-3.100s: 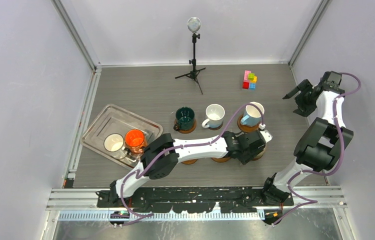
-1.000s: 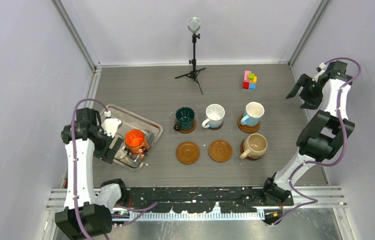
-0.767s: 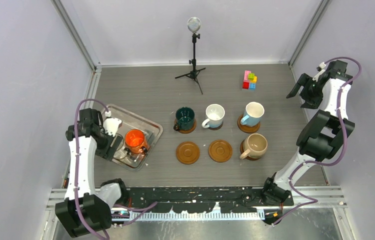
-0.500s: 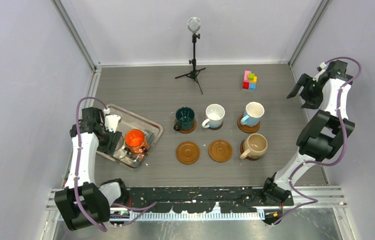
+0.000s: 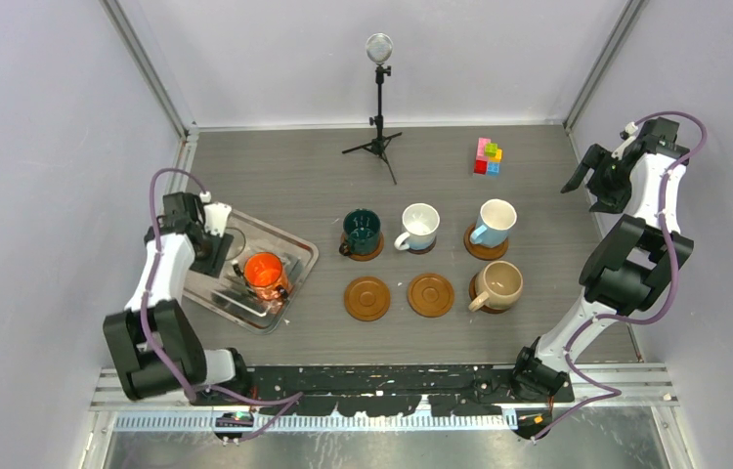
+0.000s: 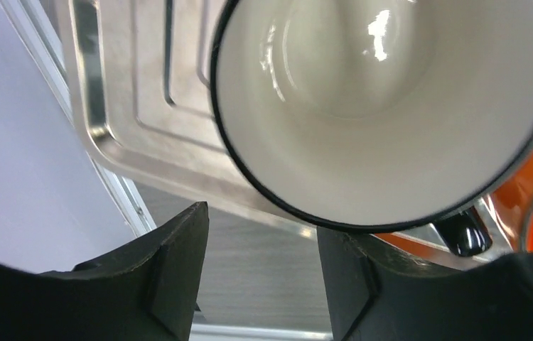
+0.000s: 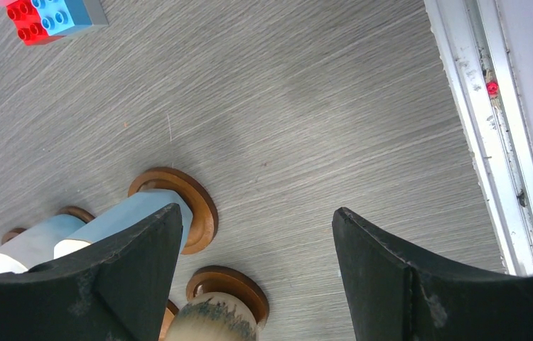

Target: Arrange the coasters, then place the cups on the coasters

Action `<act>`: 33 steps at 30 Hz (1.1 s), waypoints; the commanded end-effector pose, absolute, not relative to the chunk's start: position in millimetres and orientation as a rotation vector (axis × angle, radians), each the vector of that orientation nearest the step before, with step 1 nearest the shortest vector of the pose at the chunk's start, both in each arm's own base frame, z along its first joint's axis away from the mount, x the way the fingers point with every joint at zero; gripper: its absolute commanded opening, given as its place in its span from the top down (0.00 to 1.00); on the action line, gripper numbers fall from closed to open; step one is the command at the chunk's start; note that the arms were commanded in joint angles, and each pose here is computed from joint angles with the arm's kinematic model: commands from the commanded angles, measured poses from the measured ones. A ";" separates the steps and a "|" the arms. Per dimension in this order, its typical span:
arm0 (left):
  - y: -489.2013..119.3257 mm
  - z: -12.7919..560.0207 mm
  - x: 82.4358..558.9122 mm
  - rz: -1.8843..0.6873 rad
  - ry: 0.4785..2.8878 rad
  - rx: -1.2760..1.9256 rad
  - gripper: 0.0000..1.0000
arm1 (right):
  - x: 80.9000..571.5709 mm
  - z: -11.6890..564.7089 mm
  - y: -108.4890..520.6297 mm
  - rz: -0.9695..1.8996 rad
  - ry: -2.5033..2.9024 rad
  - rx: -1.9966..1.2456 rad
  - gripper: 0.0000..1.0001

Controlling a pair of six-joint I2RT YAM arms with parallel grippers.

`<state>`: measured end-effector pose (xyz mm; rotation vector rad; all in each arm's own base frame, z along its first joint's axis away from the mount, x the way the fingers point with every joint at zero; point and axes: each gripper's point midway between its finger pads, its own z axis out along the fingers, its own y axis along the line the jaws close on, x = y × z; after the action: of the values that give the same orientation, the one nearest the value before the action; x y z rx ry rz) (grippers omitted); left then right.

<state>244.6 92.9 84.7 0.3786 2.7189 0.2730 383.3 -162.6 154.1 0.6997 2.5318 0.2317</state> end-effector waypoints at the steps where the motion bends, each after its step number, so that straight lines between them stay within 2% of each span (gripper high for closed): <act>1: 119.5 107.9 315.7 0.354 2.554 0.272 0.40 | 385.9 173.4 -169.0 0.190 2.486 0.671 0.18; 5: 140.1 114.7 344.9 0.327 2.546 0.163 0.38 | 384.8 173.1 -168.9 0.187 2.492 0.666 0.18; 8: 137.4 122.6 347.2 0.215 2.548 0.154 0.35 | 382.9 172.4 -169.1 0.184 2.498 0.659 0.18; 17: 63.7 151.4 291.6 -0.231 2.533 0.300 0.19 | 385.2 174.2 -162.5 0.232 2.489 0.654 0.18; 21: 53.7 142.5 287.9 -0.285 2.560 0.236 0.20 | 388.0 170.9 -161.9 0.249 2.490 0.661 0.18; 28: 47.7 121.0 299.1 -0.206 2.591 0.227 0.24 | 389.4 173.6 -164.2 0.236 2.491 0.651 0.18; 33: 58.8 88.8 304.9 -0.083 2.635 0.173 0.32 | 386.8 172.5 -164.1 0.229 2.497 0.651 0.18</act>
<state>291.2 44.7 107.2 0.2473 2.6329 -0.2019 382.6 -160.0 154.3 0.6779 2.5386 0.2483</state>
